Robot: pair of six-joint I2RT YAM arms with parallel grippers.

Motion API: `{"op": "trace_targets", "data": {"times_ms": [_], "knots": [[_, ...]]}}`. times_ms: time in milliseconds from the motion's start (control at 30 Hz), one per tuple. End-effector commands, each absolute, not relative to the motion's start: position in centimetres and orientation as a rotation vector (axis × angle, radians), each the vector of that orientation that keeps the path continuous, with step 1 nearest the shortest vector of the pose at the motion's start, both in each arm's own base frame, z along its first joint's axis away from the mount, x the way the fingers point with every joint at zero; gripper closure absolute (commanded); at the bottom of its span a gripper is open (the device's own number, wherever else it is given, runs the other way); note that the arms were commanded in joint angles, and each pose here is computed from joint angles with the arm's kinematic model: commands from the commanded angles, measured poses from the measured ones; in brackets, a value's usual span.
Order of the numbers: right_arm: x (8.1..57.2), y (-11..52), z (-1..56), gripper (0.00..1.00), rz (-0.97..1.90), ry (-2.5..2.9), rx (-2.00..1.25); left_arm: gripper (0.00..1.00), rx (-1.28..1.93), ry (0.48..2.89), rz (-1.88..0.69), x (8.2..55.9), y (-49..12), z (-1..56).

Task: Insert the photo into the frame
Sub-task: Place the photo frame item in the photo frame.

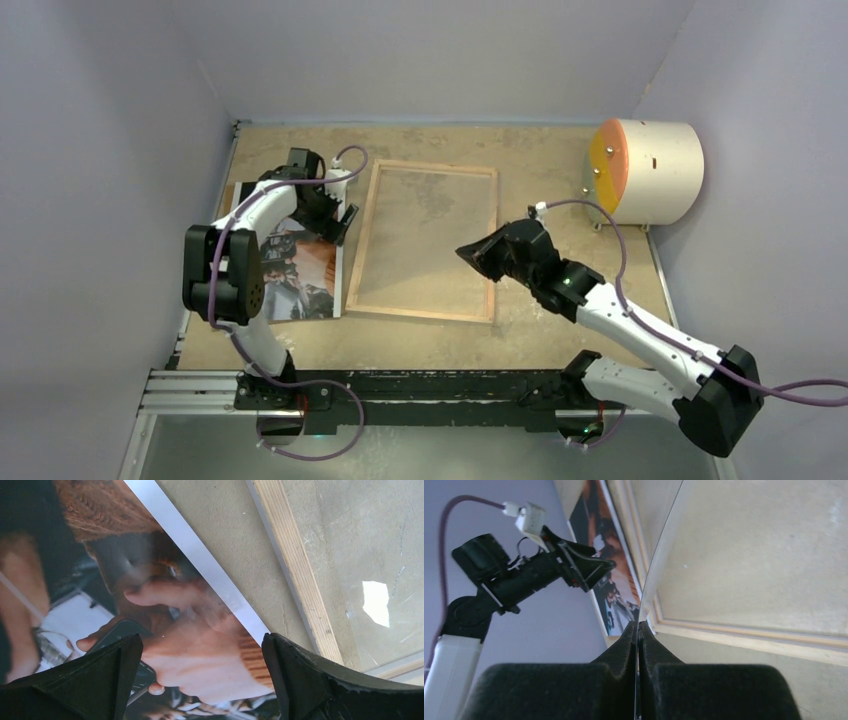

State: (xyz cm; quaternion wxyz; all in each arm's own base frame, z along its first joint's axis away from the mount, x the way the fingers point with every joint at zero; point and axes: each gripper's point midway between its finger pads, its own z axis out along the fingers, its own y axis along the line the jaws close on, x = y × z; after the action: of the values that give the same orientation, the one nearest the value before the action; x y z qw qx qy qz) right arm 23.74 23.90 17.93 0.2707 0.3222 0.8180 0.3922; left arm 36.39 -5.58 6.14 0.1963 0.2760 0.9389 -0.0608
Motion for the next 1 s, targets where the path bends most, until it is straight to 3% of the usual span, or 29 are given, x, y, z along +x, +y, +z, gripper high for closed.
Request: {"op": "trace_targets", "data": {"times_ms": [0, 267, 400, 733, 967], "knots": [[26.4, 25.6, 23.9, 1.0, 1.091, 2.092, 0.681, 0.02, 0.734, 2.524, -0.184, 38.0, -5.8, 9.7], [29.2, 30.6, 33.1, 1.0, 1.239, 2.001, 0.461, 0.03, 0.315, 2.501, -0.017, 42.6, 3.1, 13.7], [27.2, 32.5, 34.8, 1.0, 1.325, 1.991, 0.402, 0.03, 0.219, 2.491, 0.011, 43.1, 6.4, 14.6], [15.6, 30.6, 17.9, 1.0, 1.271, 2.41, 0.31, 0.02, 0.374, 2.51, -0.027, 41.4, 5.4, 12.8], [15.2, 25.9, 10.4, 1.0, 0.92, 2.512, 0.322, 0.02, 0.539, 2.523, -0.064, 40.0, 1.2, 11.8]]}}
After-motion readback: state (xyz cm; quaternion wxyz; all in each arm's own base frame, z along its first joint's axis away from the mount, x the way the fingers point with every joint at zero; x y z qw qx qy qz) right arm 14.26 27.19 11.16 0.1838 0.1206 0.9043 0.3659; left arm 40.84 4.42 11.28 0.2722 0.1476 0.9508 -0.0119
